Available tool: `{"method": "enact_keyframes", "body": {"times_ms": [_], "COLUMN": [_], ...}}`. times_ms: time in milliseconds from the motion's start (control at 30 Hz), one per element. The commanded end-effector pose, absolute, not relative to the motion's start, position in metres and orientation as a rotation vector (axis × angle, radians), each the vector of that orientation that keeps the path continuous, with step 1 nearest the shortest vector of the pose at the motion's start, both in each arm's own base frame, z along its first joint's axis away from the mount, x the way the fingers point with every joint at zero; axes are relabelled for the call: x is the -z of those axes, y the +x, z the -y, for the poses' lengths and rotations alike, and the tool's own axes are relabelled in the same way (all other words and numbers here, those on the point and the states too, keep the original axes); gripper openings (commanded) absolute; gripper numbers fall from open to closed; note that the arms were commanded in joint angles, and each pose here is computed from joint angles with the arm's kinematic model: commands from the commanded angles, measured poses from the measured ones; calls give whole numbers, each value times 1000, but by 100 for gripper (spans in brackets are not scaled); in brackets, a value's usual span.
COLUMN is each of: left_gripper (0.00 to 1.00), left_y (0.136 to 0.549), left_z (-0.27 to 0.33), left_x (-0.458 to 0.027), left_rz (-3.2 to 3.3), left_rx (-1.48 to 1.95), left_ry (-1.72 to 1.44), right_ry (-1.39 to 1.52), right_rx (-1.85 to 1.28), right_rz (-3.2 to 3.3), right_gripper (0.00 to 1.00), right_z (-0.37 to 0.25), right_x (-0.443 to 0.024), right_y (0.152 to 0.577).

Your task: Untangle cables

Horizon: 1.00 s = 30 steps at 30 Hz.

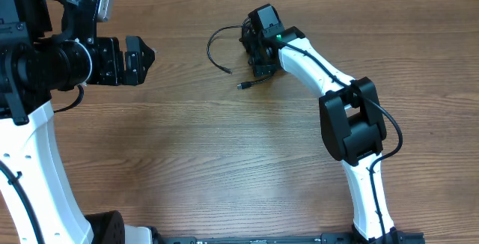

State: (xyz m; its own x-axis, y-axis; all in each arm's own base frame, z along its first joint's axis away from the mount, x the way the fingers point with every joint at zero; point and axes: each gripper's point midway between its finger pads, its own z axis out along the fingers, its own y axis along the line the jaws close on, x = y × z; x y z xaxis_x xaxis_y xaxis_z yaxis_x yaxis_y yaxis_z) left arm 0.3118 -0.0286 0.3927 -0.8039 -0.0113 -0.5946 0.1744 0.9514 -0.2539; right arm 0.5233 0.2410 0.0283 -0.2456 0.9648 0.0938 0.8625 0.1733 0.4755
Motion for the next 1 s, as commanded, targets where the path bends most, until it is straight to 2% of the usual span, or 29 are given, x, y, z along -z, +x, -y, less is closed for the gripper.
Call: {"method": "enact_keyframes", "body": {"times_ms": [0,67,100,433,567,600,633,667,800,967], "left_gripper": [100,100,100,100,100,100,100,100,100,100], "left_y": [310,310,310,310,310,310,310,310,310,312], "left_z": [32,32,32,32,32,32,32,32,32,32], "left_x": [-393,-393,-393,-393,-393,-393,-393,-393,-393,-391], "left_rz": [-2471,-2471,-2472,-2473,-2473,-2473,-2473,-2473,-2473,-2476], "left_rx": [403,403,403,403,404,403,403,404,403,401], "left_ry": [156,156,156,156,156,156,156,156,156,169], "right_ry": [1804,1799,1799,1825,1825,1825,1827,1830,1665,1299], "right_rx": [-657,-649,-647,-572,-581,-584,-587,-601,-891,-1236], "right_rz": [-2097,-2095,-2092,-2133,-2134,-2138,-2142,-2155,-2343,-2392], "right_gripper": [63,45,41,40,24,19,6,4,4,4], "right_z": [-230,-229,-228,-227,-229,-230,-230,-233,-275,-306], "right_x": [-52,-51,-51,-14,-10,-9,-9,-9,-28,-98], "right_y": [531,532,532,527,528,528,528,527,531,544]}}
